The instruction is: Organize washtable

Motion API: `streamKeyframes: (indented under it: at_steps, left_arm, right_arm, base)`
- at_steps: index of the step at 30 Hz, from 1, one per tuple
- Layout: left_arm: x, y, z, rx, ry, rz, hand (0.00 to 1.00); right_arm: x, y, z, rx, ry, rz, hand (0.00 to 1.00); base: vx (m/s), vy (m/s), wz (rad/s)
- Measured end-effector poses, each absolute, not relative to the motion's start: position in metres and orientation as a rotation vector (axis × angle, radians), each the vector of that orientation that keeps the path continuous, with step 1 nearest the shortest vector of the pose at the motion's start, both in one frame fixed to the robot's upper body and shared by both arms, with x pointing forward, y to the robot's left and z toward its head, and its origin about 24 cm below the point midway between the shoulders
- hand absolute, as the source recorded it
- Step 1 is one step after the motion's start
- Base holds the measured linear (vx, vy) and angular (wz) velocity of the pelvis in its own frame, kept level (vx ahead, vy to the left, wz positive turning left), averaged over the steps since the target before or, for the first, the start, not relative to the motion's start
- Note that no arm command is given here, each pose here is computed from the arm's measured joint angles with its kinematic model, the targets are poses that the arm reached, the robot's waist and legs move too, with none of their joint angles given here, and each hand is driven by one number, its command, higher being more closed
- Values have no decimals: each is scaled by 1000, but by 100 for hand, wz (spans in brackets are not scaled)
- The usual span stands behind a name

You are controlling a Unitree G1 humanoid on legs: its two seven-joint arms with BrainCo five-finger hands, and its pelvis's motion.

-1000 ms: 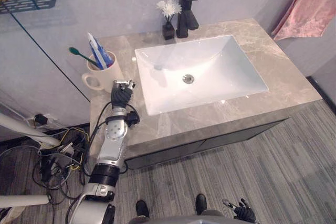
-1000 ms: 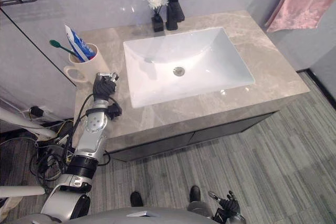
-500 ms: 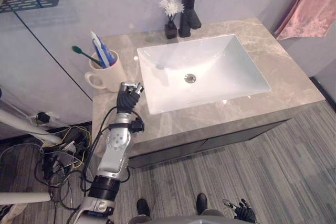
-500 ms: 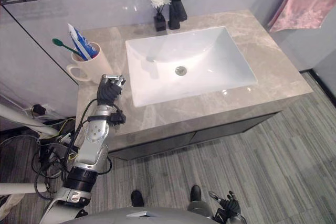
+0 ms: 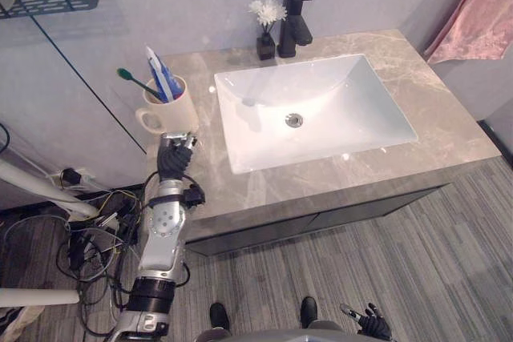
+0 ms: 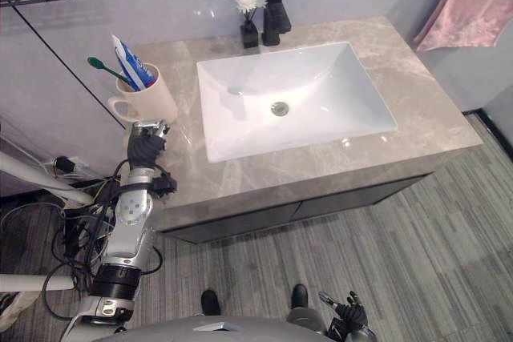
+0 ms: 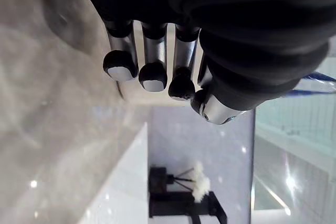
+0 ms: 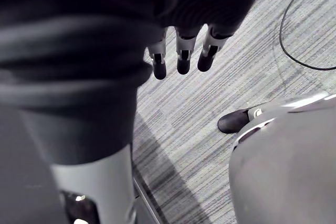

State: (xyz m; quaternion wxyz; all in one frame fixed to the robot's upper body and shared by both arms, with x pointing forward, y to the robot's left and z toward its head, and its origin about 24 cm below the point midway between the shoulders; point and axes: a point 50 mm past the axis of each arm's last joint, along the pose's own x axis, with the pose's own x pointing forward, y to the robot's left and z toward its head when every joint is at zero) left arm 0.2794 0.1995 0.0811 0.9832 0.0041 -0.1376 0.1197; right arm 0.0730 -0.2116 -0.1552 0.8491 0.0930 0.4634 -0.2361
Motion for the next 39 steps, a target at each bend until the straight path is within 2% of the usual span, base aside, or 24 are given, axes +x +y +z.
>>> streamKeyframes:
  at_steps: [10, 27, 32, 39]
  left_arm:
    - [294, 226, 88, -26, -282, 395, 100]
    - [308, 226, 100, 10, -291, 383, 100]
    - [324, 222, 104, 17, -265, 368, 100]
    - [339, 249, 113, 81, -231, 428, 100]
  right_arm:
    - [73, -212, -155, 195, 978, -499, 0]
    - [74, -212, -155, 201, 972, -490, 0]
    - [73, -212, -155, 205, 971, -482, 0]
    - [59, -214, -156, 200, 993, -493, 0]
  base:
    - [6, 0, -5]
    - [1, 1, -5]
    - [2, 2, -8]
    - [-20, 8, -18]
